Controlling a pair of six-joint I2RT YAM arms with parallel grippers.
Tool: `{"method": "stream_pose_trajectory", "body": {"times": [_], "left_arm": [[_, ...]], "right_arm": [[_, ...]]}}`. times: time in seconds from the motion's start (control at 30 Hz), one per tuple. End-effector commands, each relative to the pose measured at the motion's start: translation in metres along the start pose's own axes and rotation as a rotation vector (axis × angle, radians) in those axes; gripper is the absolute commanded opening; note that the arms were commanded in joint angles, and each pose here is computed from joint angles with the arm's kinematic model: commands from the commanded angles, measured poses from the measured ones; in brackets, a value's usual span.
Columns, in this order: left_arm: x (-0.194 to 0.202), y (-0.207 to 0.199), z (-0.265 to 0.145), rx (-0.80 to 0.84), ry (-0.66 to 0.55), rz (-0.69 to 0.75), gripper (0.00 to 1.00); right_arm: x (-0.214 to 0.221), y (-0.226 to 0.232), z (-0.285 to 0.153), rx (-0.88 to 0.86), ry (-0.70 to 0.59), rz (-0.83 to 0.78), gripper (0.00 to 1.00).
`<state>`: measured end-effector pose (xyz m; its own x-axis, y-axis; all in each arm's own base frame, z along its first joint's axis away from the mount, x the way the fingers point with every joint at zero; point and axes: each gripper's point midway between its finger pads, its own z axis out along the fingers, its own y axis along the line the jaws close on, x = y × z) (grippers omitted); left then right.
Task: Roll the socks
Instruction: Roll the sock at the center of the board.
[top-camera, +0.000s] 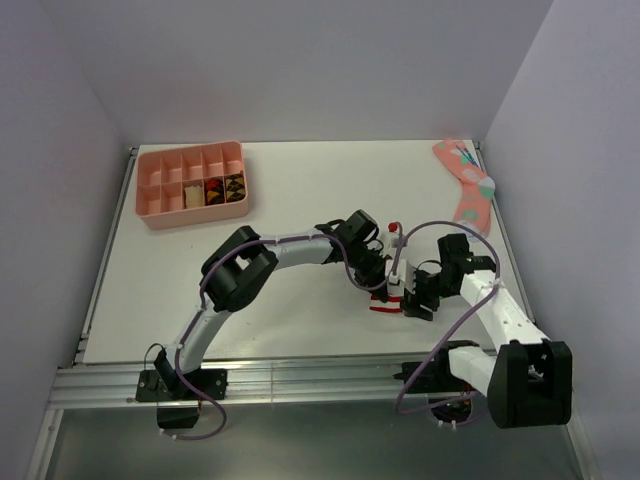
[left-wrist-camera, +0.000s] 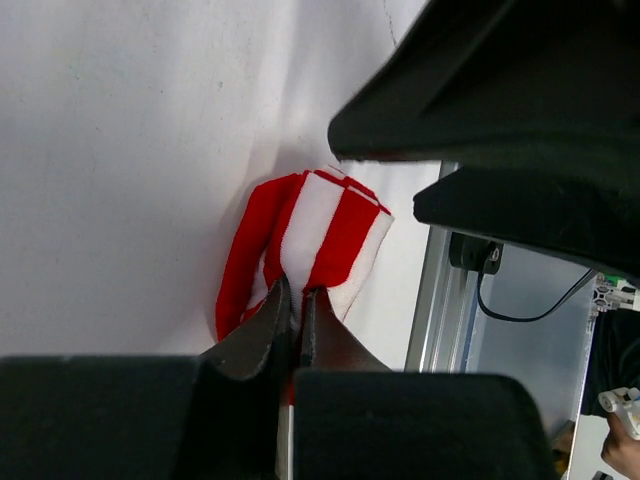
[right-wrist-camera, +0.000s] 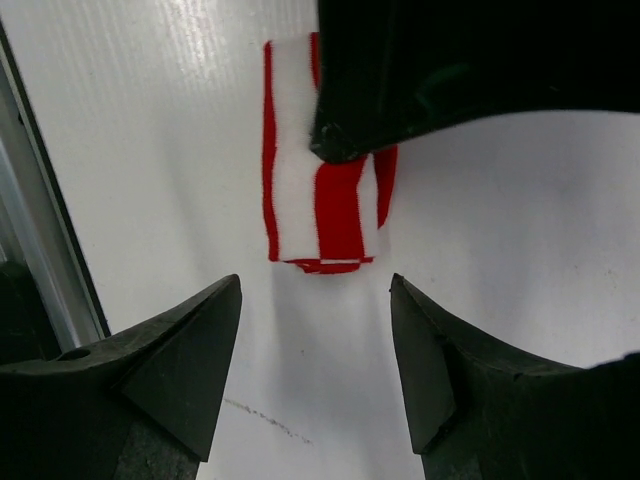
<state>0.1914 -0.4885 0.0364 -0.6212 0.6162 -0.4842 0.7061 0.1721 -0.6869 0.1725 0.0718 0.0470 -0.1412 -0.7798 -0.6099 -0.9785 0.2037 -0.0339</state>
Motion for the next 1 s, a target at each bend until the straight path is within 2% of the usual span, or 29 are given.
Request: {"method": "stream_pose_trajectory", "body": {"times": [0.0, 0.43, 0.6, 0.97], "left_arm": [[0.094, 0.054, 0.015, -0.191, 0.240, -0.235, 0.00], [0.096, 0.056, 0.014, -0.192, 0.247, -0.244, 0.00], [0.096, 0.055, 0.013, -0.189, 0.246, -0.243, 0.00], [0.102, 0.055, 0.013, -0.181, 0.257, -0.245, 0.00]], "right_arm": [[-0.010, 0.011, 0.006, -0.030, -0.019, -0.098, 0.69], [-0.018, 0.000, 0.019, 0.016, -0.001, -0.169, 0.68], [-0.013, 0.003, 0.028, 0.025, 0.044, -0.207, 0.67], [-0.010, -0.011, 0.035, 0.128, 0.083, -0.253, 0.62]]}}
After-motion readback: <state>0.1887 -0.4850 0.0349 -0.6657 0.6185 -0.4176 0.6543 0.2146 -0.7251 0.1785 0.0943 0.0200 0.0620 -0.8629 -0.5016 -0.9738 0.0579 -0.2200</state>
